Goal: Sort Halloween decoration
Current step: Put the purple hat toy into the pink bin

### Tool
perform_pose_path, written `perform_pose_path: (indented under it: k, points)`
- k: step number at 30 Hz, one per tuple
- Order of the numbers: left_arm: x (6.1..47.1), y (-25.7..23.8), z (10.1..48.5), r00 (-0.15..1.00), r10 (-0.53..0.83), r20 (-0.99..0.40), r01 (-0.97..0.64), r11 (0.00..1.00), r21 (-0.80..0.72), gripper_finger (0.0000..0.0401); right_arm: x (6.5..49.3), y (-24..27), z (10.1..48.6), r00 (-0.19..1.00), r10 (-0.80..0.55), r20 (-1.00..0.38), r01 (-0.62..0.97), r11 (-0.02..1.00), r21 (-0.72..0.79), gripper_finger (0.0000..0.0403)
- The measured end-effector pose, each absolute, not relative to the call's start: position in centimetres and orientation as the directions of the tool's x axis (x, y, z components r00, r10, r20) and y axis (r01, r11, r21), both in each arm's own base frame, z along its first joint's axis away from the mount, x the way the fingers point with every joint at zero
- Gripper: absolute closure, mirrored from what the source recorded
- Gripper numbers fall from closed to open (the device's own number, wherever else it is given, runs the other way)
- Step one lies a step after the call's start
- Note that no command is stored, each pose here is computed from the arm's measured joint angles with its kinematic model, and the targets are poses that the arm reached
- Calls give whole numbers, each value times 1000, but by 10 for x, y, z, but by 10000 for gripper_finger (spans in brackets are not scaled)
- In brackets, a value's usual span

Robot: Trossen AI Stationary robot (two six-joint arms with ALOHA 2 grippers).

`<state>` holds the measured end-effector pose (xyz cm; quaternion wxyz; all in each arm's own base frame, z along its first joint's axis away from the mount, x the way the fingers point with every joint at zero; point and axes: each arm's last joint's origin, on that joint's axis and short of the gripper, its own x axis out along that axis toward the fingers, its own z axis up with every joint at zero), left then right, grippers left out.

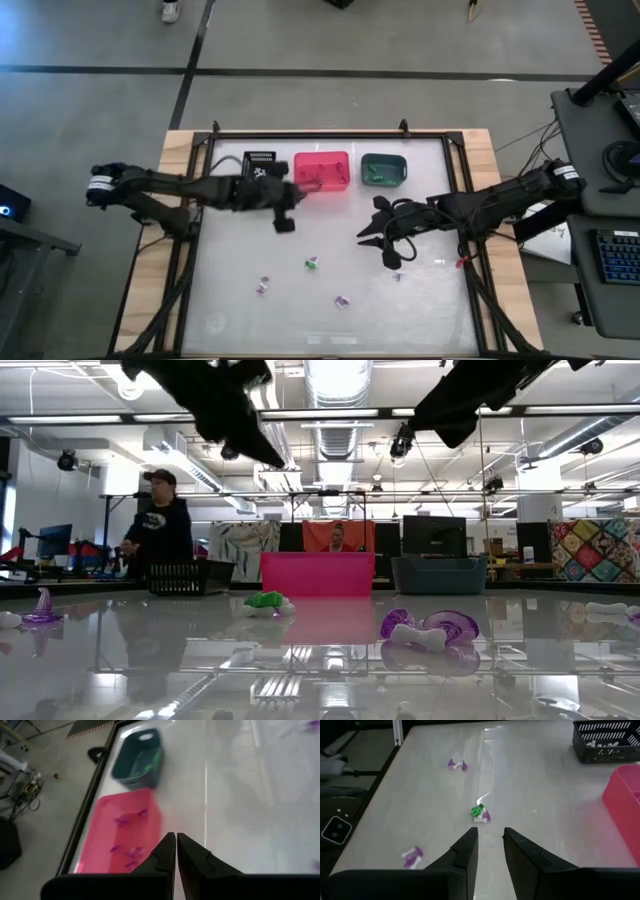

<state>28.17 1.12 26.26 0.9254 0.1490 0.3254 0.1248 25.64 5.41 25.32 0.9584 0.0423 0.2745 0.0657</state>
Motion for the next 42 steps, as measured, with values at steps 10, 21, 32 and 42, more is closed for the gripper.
perform_pose_path:
  k: [10, 21, 32, 42]
  points:
    - [272, 49, 250, 673, 216, -707, -89, 973, 213, 401, 257, 54, 253, 842, 141, -521, -96, 989, 113, 315]
    - [246, -35, 232, 469, -59, -882, 57, 998, -36, 401, 258, 53, 254, 858, 97, -504, -72, 995, 69, 316]
    - [216, -116, 209, 439, -185, -879, 58, 982, -178, 401, 258, 53, 254, 858, 99, -503, -69, 995, 78, 321]
    - [211, -136, 190, 432, -101, -896, -60, 988, -141, 343, 258, 53, 254, 859, 100, -503, -65, 994, 88, 312]
